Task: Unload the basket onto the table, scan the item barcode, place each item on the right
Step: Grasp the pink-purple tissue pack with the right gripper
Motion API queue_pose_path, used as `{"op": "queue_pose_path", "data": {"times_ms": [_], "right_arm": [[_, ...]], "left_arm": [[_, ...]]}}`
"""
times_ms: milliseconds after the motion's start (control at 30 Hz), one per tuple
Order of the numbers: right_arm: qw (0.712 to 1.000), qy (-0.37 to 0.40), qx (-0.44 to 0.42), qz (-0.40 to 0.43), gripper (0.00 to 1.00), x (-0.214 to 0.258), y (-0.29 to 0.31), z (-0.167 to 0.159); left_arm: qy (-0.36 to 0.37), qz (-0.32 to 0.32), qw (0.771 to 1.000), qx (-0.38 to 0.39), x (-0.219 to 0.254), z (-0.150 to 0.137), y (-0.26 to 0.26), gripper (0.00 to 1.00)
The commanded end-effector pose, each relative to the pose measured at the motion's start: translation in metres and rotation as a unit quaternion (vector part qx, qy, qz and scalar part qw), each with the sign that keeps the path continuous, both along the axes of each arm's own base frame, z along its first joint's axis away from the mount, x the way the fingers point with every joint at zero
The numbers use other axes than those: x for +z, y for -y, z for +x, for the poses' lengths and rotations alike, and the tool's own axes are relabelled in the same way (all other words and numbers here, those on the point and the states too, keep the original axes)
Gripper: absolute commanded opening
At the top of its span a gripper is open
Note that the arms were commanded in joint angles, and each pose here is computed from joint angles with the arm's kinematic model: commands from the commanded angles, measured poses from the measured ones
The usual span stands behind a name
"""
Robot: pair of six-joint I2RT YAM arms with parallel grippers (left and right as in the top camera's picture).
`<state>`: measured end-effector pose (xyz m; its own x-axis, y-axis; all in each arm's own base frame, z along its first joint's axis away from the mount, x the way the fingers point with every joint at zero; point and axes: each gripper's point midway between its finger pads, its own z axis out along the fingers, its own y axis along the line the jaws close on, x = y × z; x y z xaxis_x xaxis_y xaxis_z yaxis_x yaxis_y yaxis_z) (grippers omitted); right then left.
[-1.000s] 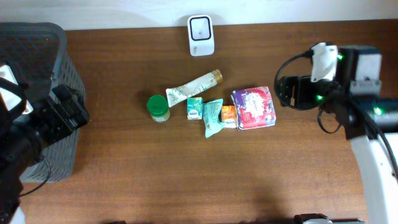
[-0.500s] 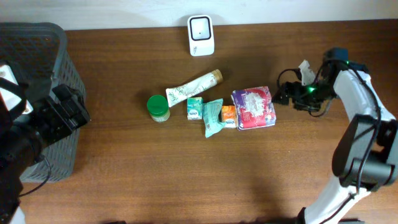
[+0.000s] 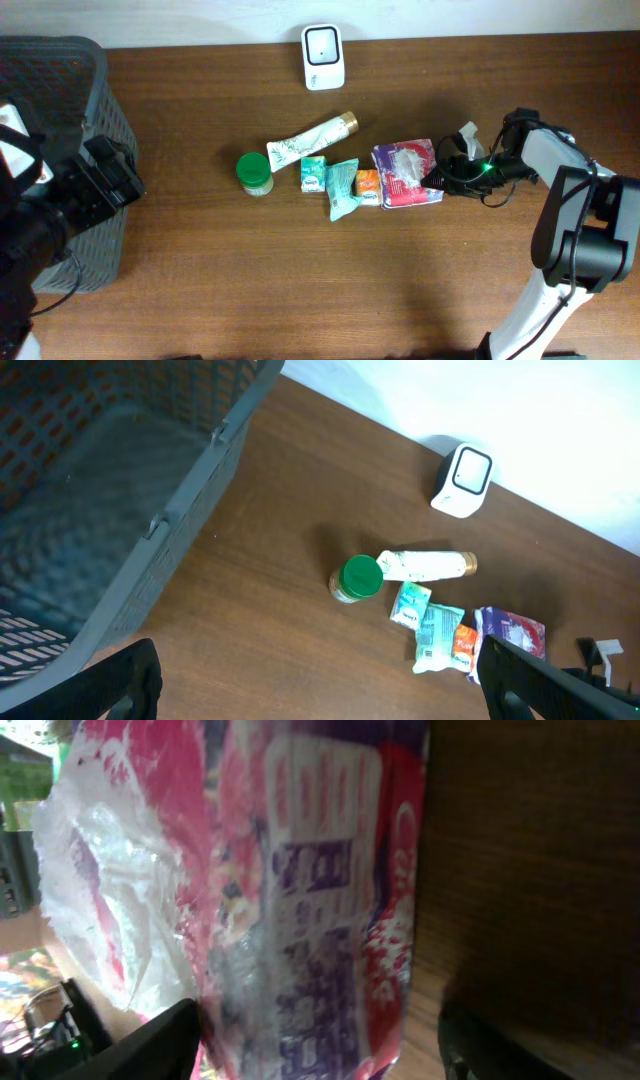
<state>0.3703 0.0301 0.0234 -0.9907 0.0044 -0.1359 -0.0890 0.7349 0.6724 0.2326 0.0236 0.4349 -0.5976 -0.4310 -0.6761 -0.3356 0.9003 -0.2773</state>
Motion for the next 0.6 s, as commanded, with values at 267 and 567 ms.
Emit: {"op": "queue_pose_path", "data": {"times_ms": [267,567], "right_arm": [[0.998,0.026,-0.001,0.059,0.04,0.062,-0.014,0.014],[0.996,-0.008,-0.034,-0.087,0.71,0.068,0.025,0.015]], "left_arm": [[0.000,-0.006,1.000,0.004,0.000,0.000,0.000,0.99],[0.000,-0.006,1.000,0.004,0.000,0.000,0.000,0.99]]}}
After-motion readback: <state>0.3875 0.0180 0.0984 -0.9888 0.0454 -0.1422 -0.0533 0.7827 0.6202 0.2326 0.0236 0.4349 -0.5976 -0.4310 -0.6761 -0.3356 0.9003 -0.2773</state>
